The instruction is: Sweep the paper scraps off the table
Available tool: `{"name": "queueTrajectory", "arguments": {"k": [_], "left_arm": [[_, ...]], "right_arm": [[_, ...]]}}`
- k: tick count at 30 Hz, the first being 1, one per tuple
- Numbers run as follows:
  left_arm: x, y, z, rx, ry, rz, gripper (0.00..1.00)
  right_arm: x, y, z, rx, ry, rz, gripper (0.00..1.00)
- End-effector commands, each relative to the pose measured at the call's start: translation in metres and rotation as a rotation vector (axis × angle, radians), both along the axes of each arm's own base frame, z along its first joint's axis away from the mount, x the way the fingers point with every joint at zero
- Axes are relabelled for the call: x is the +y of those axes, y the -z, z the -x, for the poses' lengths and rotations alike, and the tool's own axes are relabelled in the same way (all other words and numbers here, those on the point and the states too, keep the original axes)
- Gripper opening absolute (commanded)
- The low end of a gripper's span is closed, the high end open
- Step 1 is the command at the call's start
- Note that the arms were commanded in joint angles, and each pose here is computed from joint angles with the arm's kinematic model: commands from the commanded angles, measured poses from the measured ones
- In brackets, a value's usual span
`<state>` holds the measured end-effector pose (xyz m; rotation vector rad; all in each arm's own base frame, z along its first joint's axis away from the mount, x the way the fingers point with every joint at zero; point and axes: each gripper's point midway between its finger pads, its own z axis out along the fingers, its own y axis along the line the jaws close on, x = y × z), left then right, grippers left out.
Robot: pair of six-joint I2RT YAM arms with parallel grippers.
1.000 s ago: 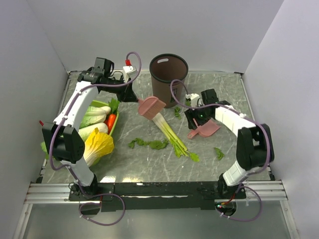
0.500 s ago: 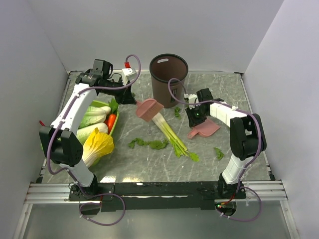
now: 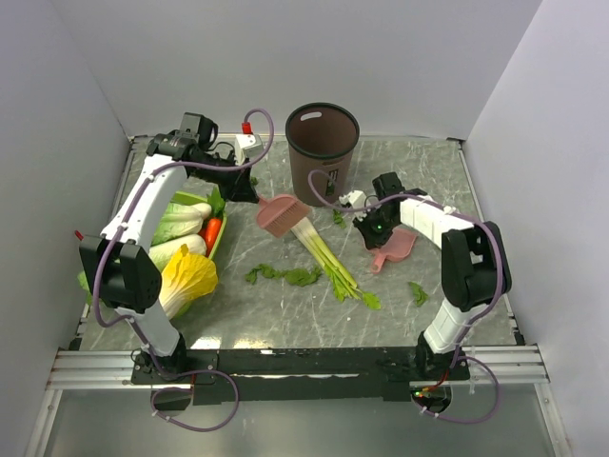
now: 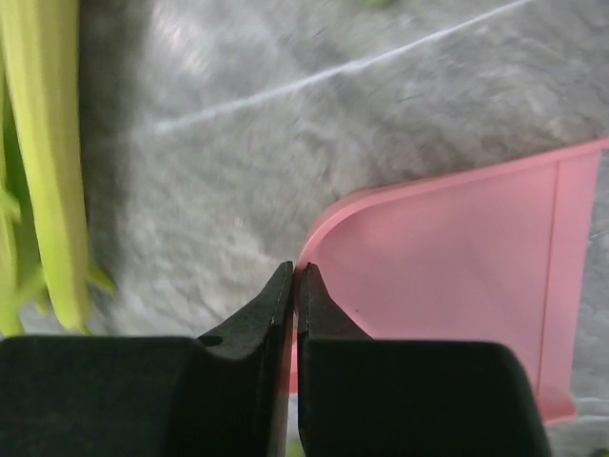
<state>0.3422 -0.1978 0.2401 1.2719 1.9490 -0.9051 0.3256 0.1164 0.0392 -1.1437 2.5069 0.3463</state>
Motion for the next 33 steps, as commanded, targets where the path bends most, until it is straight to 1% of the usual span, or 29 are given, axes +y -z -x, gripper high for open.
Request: {"name": "queueTrajectory", "arguments": {"k": [1,4,6,7,12,14,15,16,17,18,19,21,22,24,25,26,28,30,31,33], "left_arm": [[-0.007,-0.01,0.002,-0.039,0.051,0.04,0.01],[-0.008,-0.01,0.0,-0.027,0.053,0.05,0.01],[-0.01,-0.009,-0.001,-0.021,0.053,0.051,0.01],[-0.01,-0.01,-0.002,-0.021,0.054,0.052,0.01],[-0.01,-0.011,-0.005,-0.022,0.053,0.045,0.01],[-0.01,-0.01,-0.004,-0.019,0.052,0.045,0.01],[-0.01,-0.011,-0.004,-0.02,0.05,0.045,0.01],[-0.01,-0.01,-0.003,-0.019,0.047,0.045,0.01],[-0.009,-0.01,-0.003,-0.018,0.045,0.044,0.01],[-0.008,-0.011,-0.004,-0.023,0.042,0.042,0.01],[-0.008,-0.012,-0.002,-0.026,0.04,0.042,0.01],[-0.007,-0.011,-0.002,-0.027,0.035,0.04,0.01],[-0.007,-0.011,-0.001,-0.027,0.033,0.037,0.01],[-0.007,-0.011,-0.001,-0.025,0.028,0.039,0.01],[-0.007,-0.011,0.0,-0.023,0.028,0.043,0.01],[-0.007,-0.01,0.0,-0.022,0.027,0.043,0.01],[-0.009,-0.01,0.0,-0.017,0.026,0.048,0.01],[-0.009,-0.011,-0.001,-0.017,0.023,0.053,0.01],[-0.009,-0.011,0.0,-0.014,0.023,0.052,0.01],[-0.009,-0.01,-0.001,-0.014,0.022,0.048,0.01]], "right_arm": [[-0.01,-0.022,0.014,-0.145,-0.366,0.07,0.01],[-0.018,-0.02,0.013,-0.227,-0.514,0.137,0.01],[-0.02,-0.02,0.012,-0.255,-0.579,0.158,0.02],[-0.02,-0.021,0.01,-0.283,-0.638,0.173,0.02],[-0.023,-0.017,0.007,-0.332,-0.743,0.213,0.05],[-0.025,-0.011,0.008,-0.344,-0.78,0.227,0.14],[-0.026,-0.011,0.008,-0.355,-0.788,0.234,0.23],[-0.026,-0.012,0.009,-0.368,-0.79,0.234,0.34],[-0.025,-0.014,0.008,-0.376,-0.772,0.224,0.4],[-0.026,-0.019,0.006,-0.38,-0.73,0.209,0.45],[-0.02,-0.033,0.0,-0.386,-0.628,0.151,0.53],[-0.019,-0.048,-0.003,-0.353,-0.472,0.074,0.6],[-0.015,-0.062,-0.007,-0.318,-0.305,0.006,0.65],[-0.016,-0.069,-0.006,-0.256,-0.139,-0.041,0.67],[-0.016,-0.072,-0.002,-0.203,0.005,-0.086,0.7],[-0.021,-0.071,0.001,-0.183,0.075,-0.079,0.73],[-0.028,-0.064,0.012,-0.137,0.218,-0.075,0.74],[-0.039,-0.057,0.02,-0.118,0.305,-0.031,0.75],[-0.042,-0.051,0.03,-0.092,0.35,-0.024,0.75],[-0.048,-0.044,0.039,-0.077,0.387,-0.001,0.75]]}}
